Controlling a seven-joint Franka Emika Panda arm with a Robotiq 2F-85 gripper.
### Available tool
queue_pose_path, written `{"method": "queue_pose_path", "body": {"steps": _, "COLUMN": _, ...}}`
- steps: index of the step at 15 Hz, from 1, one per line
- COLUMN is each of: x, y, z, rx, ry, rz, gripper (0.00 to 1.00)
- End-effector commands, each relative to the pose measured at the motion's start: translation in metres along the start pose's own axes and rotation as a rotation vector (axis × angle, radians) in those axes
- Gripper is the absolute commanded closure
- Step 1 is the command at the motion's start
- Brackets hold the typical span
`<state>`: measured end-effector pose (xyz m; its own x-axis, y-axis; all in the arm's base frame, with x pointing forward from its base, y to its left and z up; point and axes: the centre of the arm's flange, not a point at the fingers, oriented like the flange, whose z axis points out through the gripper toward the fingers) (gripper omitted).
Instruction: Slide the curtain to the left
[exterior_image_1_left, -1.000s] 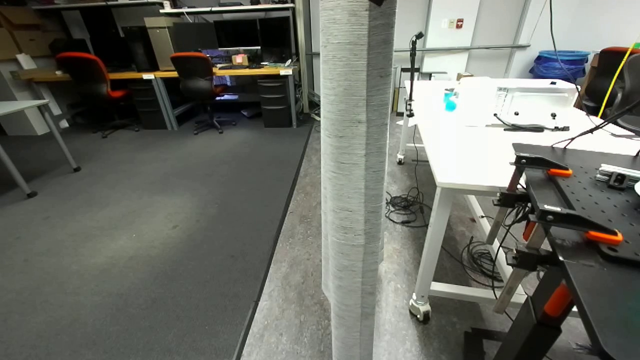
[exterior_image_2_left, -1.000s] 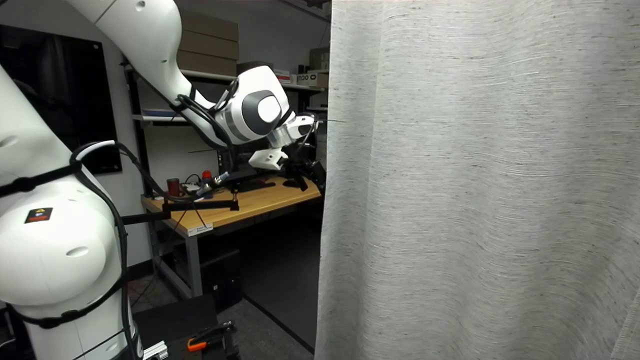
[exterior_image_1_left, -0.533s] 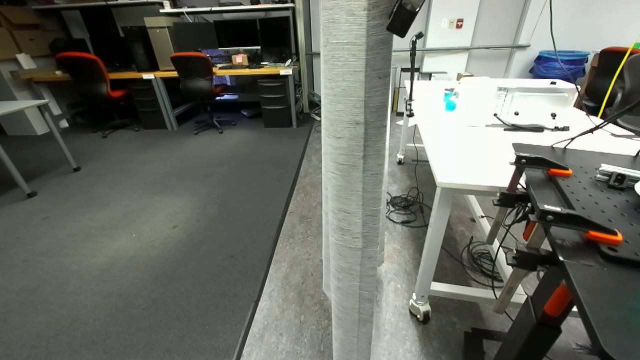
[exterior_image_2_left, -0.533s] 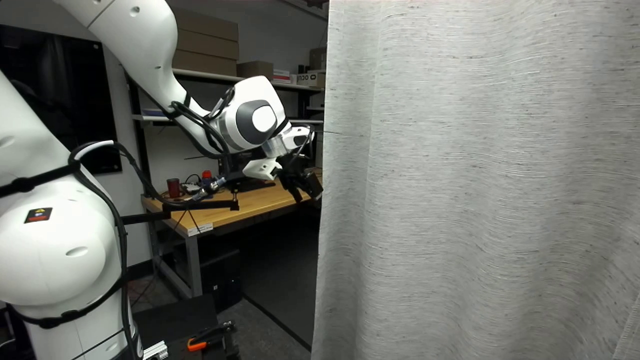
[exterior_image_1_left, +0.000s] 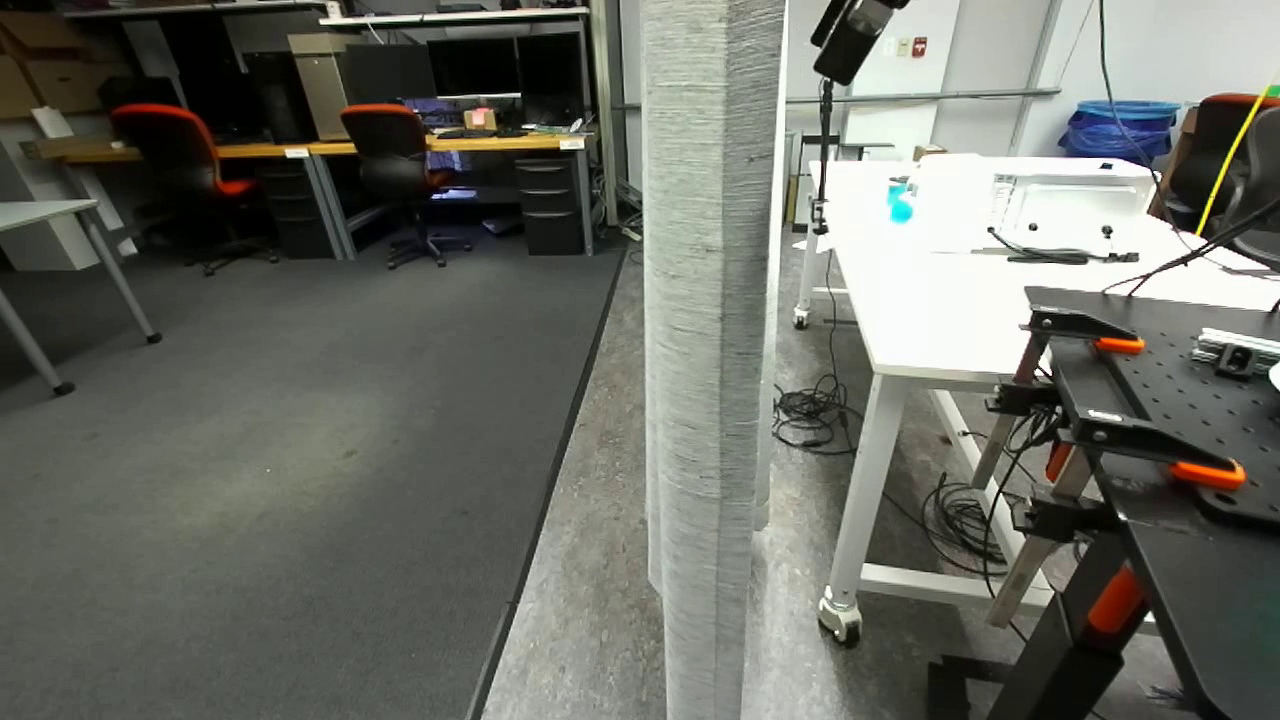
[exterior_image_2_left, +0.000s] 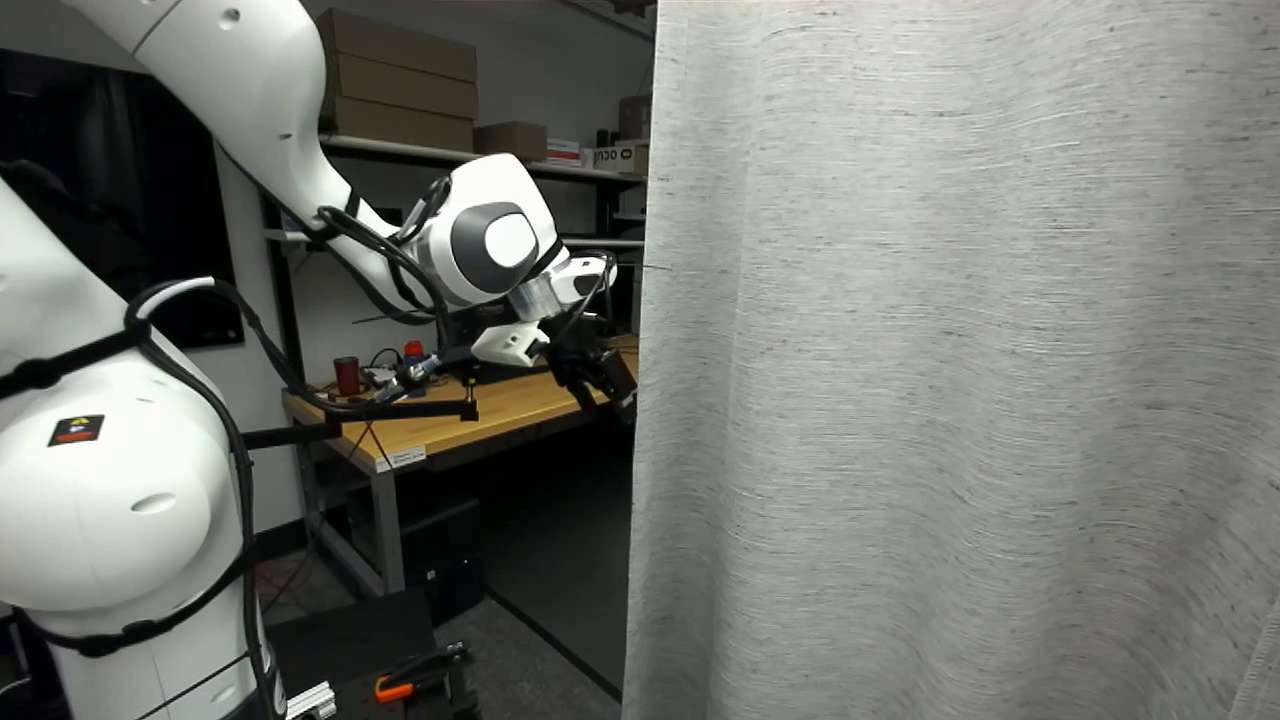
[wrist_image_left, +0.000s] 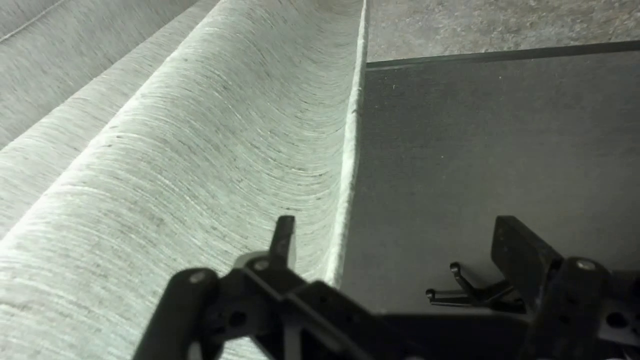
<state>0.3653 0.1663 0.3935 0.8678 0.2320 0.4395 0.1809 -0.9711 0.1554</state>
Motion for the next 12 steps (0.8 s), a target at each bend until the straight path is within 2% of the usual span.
{"method": "queue_pose_path", "body": {"steps": 1, "x": -0.013, "y": 0.01, "z": -0.014, "rx": -0.01, "ry": 0.032, "rz": 0.002, "gripper": 0.0}}
{"method": "queue_pose_path", "body": {"steps": 12, "x": 0.039, "y": -0.001, "z": -0.067, "rx": 0.055, "ry": 0.328, "rz": -0.007, "gripper": 0.0}}
